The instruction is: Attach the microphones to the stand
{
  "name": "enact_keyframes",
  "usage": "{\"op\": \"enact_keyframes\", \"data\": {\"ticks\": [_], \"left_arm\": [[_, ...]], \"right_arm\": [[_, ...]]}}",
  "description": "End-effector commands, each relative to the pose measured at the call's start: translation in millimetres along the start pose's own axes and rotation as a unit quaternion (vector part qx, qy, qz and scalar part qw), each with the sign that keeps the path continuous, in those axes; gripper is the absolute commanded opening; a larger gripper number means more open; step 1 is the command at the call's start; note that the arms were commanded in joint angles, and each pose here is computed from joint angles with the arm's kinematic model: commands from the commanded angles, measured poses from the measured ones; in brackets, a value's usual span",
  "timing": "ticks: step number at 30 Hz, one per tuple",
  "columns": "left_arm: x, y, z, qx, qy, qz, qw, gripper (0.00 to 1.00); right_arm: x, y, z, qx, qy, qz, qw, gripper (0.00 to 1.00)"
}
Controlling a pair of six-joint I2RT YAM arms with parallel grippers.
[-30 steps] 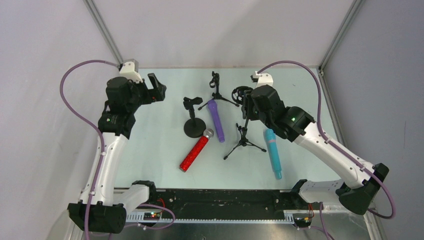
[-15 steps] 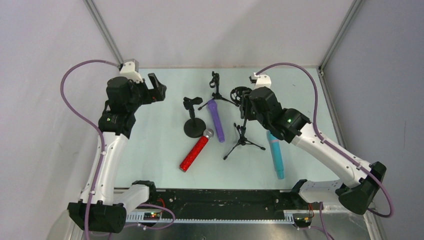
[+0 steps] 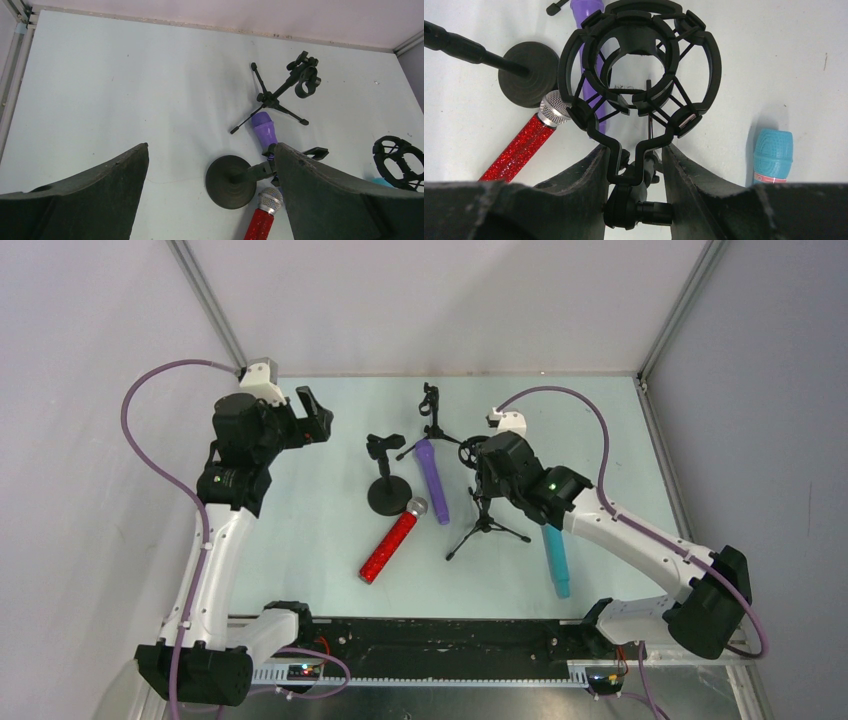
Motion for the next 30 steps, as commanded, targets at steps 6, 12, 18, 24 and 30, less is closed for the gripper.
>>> {"op": "enact_keyframes", "data": {"ticks": [6,12,18,24,30], "left_arm": [[4.3,-0.8,-1.7,-0.009,-0.012,-0.008,1.000,0.98],[3.6,-0.9,-1.9,-0.008,-0.011,-0.008,1.000,0.98],[3.0,-1.7,-2.3,-0.009,-0.011,-0.009,1.000,0.98],[3.0,-2.0,-2.4,-0.009,-0.011,-0.010,1.000,0.98],[3.2,-2.5,-2.0,-0.009,-0.011,-0.011,1.000,0.98]], "right_arm": [[-17.8,4.3,-12.9,0.010,0.006,-0.023,1.000,0.00],[-33.1,0.2,-17.7,0.003,0.017,-0.030,0.999,0.00],[-42.9,-1.8,-20.5,-0.002,0.021,-0.026,0.999,0.04],[-36.6,1.9,-15.0,0.020,0.008,-0.025,0.999,0.39],[-30.8,7.7,-7.6,0.053,0.001,-0.023,0.998,0.77]]}}
Point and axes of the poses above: each gripper's point midway between its finger pads, its own z axis back along the fingers, its own y axis along the line the jaws close on, x = y × z, the point moved 7 cm from there along z, back along the fingers, and after that the axes turned 4 degrees about -z, right-handed, at the moved point
